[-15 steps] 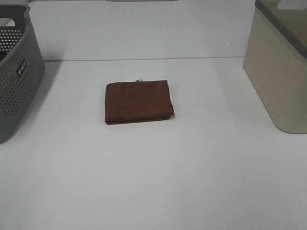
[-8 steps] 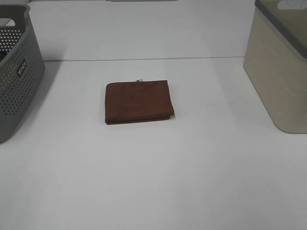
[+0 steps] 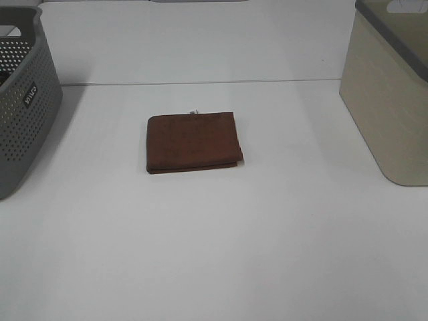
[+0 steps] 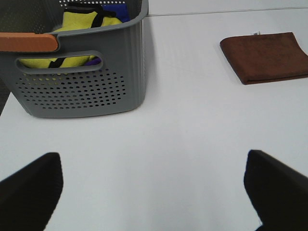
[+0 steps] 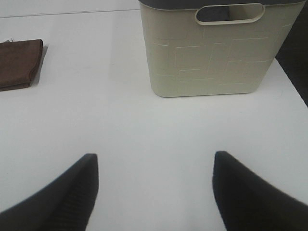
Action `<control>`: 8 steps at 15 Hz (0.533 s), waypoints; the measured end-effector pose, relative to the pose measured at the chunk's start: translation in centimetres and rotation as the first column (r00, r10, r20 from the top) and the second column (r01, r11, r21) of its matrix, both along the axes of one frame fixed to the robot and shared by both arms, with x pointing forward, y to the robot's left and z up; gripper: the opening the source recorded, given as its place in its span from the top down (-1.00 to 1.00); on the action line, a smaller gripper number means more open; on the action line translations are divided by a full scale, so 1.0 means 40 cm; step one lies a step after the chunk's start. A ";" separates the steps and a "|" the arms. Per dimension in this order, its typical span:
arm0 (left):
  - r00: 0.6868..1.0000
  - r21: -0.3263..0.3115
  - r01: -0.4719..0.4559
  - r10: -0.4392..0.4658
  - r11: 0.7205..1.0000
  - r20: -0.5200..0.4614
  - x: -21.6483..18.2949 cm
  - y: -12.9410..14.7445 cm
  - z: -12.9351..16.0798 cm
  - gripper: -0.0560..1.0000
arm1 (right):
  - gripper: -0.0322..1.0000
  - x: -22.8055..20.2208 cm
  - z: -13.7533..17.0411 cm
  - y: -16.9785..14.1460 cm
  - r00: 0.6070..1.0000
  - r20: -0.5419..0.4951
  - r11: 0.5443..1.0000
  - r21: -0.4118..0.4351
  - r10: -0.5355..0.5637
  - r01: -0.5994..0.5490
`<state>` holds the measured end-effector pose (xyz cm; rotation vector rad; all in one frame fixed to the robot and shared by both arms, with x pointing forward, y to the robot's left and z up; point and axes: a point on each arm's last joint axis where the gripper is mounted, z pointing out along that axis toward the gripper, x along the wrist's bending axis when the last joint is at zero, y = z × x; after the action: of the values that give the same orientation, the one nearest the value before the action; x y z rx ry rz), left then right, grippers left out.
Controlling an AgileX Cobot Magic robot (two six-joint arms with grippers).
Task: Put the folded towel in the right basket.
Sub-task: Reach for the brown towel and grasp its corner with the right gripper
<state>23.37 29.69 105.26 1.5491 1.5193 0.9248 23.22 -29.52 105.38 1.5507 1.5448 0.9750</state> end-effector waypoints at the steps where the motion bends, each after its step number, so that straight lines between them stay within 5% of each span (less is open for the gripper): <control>1: 1.000 0.000 0.000 0.000 1.000 0.000 0.000 0.000 0.000 -0.94 | -0.31 0.000 0.000 0.000 1.000 0.000 1.000 0.000 0.000 0.000; 8: 1.000 0.000 0.000 0.000 1.000 0.000 0.000 0.000 0.000 -0.94 | -0.31 0.010 0.006 0.000 1.000 -0.016 1.000 0.002 0.001 -0.001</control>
<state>23.37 29.69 105.26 1.5491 1.5193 0.9248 23.63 -29.51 105.62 1.5630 1.5560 0.9673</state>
